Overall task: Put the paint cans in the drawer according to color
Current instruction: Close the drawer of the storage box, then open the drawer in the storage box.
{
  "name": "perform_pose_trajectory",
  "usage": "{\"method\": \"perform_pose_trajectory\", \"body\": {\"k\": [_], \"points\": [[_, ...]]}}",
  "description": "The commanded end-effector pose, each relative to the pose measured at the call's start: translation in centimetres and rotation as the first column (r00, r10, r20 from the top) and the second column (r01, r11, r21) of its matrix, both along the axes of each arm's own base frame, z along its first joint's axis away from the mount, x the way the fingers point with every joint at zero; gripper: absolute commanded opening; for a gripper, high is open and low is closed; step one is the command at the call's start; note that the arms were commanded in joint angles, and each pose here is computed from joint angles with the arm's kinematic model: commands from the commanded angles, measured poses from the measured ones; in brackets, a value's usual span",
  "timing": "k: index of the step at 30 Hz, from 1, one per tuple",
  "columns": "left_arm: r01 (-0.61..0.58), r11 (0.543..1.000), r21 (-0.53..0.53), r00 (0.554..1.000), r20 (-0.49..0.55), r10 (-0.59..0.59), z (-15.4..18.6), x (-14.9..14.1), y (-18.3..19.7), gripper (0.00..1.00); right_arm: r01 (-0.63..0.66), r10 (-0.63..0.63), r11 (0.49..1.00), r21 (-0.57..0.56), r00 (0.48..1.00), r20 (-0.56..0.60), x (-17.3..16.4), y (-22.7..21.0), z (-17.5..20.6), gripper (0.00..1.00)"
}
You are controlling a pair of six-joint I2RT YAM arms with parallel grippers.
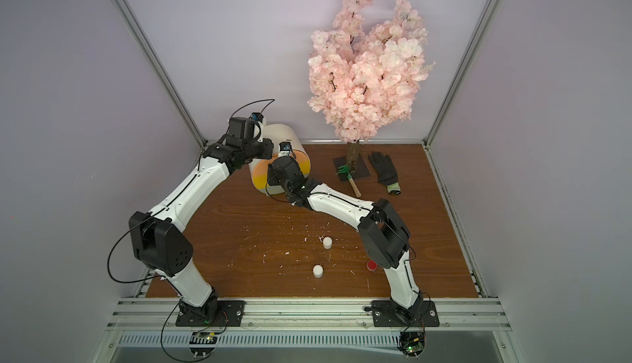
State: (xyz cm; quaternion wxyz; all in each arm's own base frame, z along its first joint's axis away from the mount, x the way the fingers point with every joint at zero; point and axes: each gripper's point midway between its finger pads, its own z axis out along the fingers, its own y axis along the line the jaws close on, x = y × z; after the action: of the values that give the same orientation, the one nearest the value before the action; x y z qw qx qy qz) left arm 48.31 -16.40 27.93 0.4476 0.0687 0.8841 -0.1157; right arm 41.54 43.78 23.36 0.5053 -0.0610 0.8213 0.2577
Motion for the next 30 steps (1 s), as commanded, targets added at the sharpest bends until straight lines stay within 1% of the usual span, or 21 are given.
{"method": "perform_pose_trajectory", "body": {"k": [1, 4, 8, 12, 15, 18, 22, 30], "points": [[0.021, 1.0, 0.02, 0.987, -0.159, -0.017, -4.1, -2.0, 0.3, 0.28, 0.003, -0.008, 0.997, 0.083, 0.998, 0.063, 0.4, 0.2, 3.6, 0.58], [0.018, 1.0, 0.009, 0.993, -0.118, -0.016, -2.2, -1.8, 0.2, 0.28, -0.022, 0.017, 0.996, 0.09, 0.999, 0.051, -0.5, -0.2, 3.6, 0.6], [0.009, 0.999, -0.032, 0.999, -0.042, -0.01, 1.7, -1.5, 0.4, 0.31, -0.047, 0.043, 0.991, 0.129, 0.999, 0.031, -2.4, -1.7, 3.5, 0.64], [0.024, 0.998, -0.062, 1.0, 0.007, -0.023, 3.7, -0.8, 0.2, 0.31, -0.038, 0.036, 0.988, 0.149, 0.999, 0.015, -3.8, -3.4, 2.7, 0.65], [0.032, 0.997, -0.068, 0.999, 0.025, -0.03, 3.5, 0.1, 0.0, 0.31, -0.041, 0.042, 0.989, 0.141, 0.999, -0.005, -3.9, -3.7, 1.4, 0.64], [0.032, 0.996, -0.085, 0.999, 0.007, -0.032, 2.6, 0.8, -0.1, 0.3, -0.033, 0.041, 0.983, 0.178, 0.998, -0.042, -3.3, -3.8, 0.1, 0.62], [0.042, 0.996, -0.081, 0.999, -0.004, -0.042, 1.8, 1.1, -0.4, 0.3, -0.035, 0.049, 0.97, 0.24, 0.998, -0.05, -2.6, -3.5, -0.2, 0.6], [0.043, 0.998, -0.051, 0.998, -0.052, -0.046, -0.8, 1.2, -0.1, 0.3, -0.001, 0.019, 0.967, 0.255, 0.997, -0.069, -1.1, -2.9, -1.3, 0.57]]}}
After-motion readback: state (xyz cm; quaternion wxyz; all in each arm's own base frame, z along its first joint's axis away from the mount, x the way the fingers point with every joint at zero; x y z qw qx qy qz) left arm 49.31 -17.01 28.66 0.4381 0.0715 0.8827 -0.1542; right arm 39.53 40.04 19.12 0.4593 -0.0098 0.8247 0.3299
